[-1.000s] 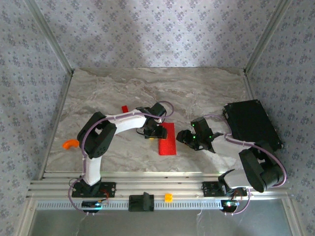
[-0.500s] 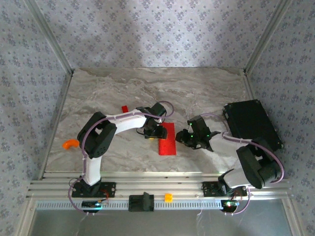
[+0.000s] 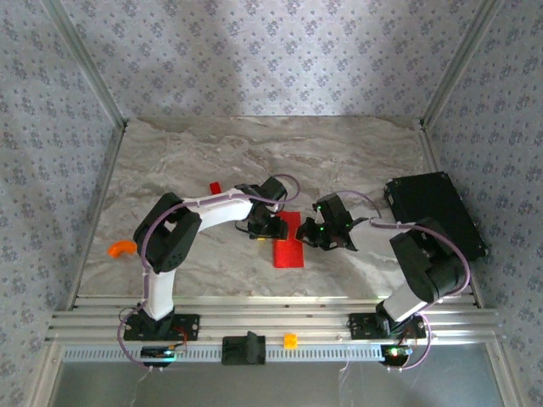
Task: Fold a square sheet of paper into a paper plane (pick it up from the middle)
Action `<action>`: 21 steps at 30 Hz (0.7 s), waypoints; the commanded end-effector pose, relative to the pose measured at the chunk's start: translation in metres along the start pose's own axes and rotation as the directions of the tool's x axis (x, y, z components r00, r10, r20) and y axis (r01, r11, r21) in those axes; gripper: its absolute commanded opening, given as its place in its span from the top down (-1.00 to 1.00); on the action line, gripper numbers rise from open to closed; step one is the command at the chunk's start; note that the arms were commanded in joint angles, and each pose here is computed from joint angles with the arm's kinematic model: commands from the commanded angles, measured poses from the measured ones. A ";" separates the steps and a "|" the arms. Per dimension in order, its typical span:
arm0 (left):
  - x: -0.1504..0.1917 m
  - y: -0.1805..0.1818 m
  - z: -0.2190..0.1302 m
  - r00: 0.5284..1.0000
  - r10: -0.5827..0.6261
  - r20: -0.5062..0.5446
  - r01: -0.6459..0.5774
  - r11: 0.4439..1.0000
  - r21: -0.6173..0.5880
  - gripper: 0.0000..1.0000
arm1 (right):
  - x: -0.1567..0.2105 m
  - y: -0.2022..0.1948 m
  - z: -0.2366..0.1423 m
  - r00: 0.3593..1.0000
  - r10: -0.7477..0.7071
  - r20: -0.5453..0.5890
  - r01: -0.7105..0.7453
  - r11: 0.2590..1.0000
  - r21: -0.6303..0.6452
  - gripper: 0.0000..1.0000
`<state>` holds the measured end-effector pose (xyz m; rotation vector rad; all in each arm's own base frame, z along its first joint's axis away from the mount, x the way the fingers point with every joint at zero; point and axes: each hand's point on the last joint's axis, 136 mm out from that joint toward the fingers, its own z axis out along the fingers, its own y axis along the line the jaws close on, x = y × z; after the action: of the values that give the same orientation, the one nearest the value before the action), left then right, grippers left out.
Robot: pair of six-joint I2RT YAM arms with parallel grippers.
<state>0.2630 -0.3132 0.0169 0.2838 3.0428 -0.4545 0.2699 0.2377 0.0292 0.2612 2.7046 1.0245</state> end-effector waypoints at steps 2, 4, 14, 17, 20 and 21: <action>0.004 0.034 0.054 1.000 0.009 -0.019 -0.011 0.994 -0.110 -0.23 | -0.004 0.012 0.007 1.000 -0.014 -0.022 0.014 1.000 -0.024 1.00; 0.004 0.034 0.054 1.000 0.008 -0.018 -0.009 0.994 -0.109 -0.23 | -0.005 0.014 0.009 0.999 -0.018 -0.027 0.018 0.999 -0.028 1.00; 0.005 0.032 0.055 1.000 0.001 -0.021 -0.003 0.995 -0.101 -0.23 | 0.013 -0.026 0.020 0.996 0.027 -0.086 -0.020 0.996 0.084 1.00; 0.004 0.030 0.052 1.000 0.000 -0.017 -0.002 0.996 -0.094 -0.22 | 0.024 -0.049 0.016 0.994 0.058 -0.095 -0.045 0.991 0.127 1.00; -0.001 0.021 0.041 1.000 0.003 0.001 -0.003 0.998 -0.060 -0.23 | 0.029 -0.061 0.012 0.992 0.075 -0.102 -0.062 0.990 0.123 1.00; -0.003 0.017 0.036 1.000 0.006 0.011 -0.006 0.999 -0.048 -0.23 | 0.030 -0.063 0.011 0.992 0.075 -0.106 -0.062 0.991 0.118 1.00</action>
<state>0.2631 -0.3142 0.0200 0.2836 3.0377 -0.4667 0.2739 0.2392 0.0171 0.2415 2.7027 1.0925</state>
